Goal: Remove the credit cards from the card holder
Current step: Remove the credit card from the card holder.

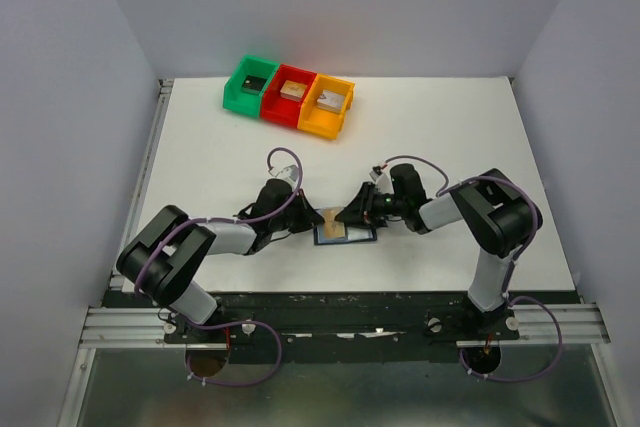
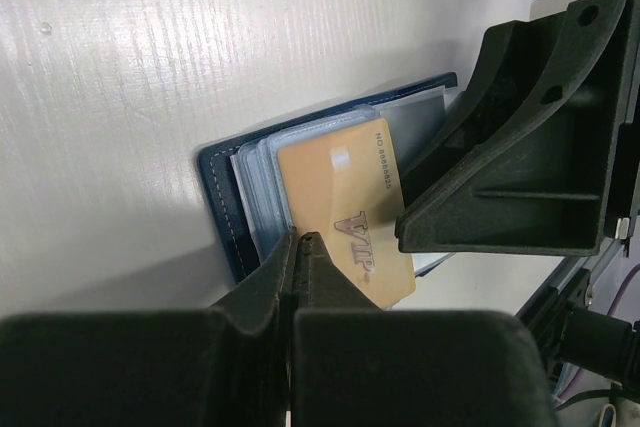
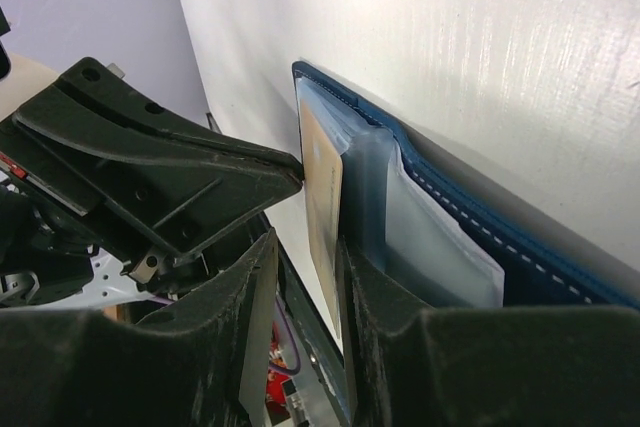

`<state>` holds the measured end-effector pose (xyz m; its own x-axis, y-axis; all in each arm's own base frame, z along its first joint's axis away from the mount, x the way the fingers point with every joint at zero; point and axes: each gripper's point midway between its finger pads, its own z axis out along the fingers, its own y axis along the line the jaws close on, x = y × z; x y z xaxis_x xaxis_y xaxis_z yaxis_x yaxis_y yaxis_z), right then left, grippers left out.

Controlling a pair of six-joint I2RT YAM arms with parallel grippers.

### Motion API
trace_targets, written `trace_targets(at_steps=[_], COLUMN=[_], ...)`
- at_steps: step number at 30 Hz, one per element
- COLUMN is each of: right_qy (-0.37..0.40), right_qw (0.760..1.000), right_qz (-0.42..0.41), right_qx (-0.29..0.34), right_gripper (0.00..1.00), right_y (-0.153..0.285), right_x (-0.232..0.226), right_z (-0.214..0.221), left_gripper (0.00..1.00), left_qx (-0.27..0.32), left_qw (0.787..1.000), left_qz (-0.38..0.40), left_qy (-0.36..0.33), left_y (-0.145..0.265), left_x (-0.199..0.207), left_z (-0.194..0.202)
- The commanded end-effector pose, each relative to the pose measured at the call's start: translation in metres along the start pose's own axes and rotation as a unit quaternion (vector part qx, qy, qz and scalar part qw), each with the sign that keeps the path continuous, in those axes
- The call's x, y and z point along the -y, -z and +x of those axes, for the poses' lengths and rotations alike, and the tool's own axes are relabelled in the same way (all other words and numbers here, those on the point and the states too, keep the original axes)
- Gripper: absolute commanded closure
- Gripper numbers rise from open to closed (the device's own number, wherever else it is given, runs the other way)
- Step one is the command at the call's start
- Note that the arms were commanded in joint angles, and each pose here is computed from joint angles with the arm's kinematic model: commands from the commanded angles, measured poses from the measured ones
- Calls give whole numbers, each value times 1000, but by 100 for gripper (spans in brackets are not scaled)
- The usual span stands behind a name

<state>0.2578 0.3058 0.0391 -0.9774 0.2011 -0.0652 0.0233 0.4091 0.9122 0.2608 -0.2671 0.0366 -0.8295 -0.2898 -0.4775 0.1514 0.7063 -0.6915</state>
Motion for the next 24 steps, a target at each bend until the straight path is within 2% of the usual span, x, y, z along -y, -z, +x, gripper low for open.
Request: trace_targets(at_steps=[1, 17, 22, 24], right_qy=[8, 8, 13, 16], right_qw=[1000, 999, 999, 999], right_qz=[-7, -3, 11, 15], right_qx=[-18, -37, -37, -36], right_gripper=[62, 62, 71, 72], right_y=[-3, -10, -9, -7], right_x=[-1, 1, 4, 4], right_z=[1, 5, 6, 6], left_gripper=[100, 100, 100, 96], left_qx=[-37, -35, -29, -24], left_qw=[999, 999, 999, 999], left_qz=[-16, 14, 4, -4], left_qy=[1, -18, -20, -21], left_y=[-1, -5, -2, 1], left_x=[-12, 3, 1, 0], left_z=[24, 22, 20, 17])
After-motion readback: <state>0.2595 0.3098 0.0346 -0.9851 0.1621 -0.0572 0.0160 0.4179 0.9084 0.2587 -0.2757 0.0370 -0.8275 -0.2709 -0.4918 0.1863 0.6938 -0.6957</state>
